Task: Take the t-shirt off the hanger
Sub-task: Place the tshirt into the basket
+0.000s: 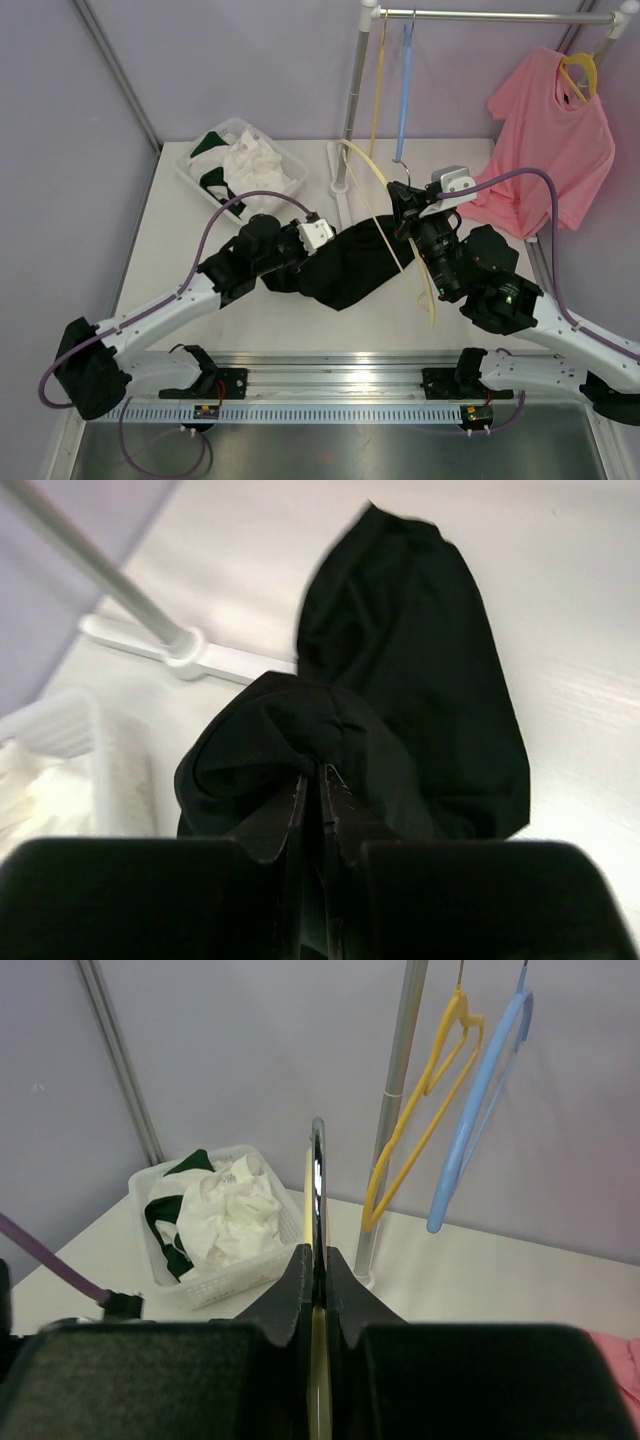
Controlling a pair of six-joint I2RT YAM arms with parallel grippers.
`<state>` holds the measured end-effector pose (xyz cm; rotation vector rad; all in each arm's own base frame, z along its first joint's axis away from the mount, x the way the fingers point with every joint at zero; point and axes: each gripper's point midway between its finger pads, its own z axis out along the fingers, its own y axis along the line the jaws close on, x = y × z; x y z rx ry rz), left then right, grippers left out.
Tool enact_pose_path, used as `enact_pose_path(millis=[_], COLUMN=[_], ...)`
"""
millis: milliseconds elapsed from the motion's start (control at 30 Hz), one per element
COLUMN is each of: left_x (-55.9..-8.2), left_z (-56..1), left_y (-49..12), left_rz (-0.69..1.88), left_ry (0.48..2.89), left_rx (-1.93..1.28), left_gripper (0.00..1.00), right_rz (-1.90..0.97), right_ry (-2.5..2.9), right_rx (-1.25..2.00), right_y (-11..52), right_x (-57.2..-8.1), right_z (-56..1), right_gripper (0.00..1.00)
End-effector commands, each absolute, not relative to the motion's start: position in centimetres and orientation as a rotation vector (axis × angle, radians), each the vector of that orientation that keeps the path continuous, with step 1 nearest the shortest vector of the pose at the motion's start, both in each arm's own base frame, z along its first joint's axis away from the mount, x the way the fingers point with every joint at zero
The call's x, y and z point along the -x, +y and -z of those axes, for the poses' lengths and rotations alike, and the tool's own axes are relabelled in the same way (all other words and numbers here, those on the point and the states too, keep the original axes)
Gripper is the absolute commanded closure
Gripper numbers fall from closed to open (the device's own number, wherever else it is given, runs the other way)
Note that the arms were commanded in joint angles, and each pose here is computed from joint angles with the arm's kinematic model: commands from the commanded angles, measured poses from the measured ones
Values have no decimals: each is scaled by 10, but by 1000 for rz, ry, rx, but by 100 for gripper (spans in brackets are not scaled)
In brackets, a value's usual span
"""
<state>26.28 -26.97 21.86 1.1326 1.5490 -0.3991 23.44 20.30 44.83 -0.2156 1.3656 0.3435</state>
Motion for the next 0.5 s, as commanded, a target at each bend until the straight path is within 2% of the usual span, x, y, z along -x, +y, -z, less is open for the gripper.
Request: enact_pose_path(millis=[0,167,333,467], left_x=[-259,-270,-285,-279], left_z=[-208,-175,-131,-114], left_y=[-295,-321,-338,-348], left_rz=[494,560,583,663], left_ry=[1518,1550,1718,1782], left_rx=[-1251,-1314,-1361,-1407], left_gripper=[92,94,94,83], right_rz=[-394,-395,-400,-395], right_ry=[1313,1311,1306,1308], right_rx=[167,166,160,158], right_y=[200,199,197,197], right_x=[-230,-230,-229,-230], right_z=[-472,-472,-473,-472], right_gripper=[100,100,100,100])
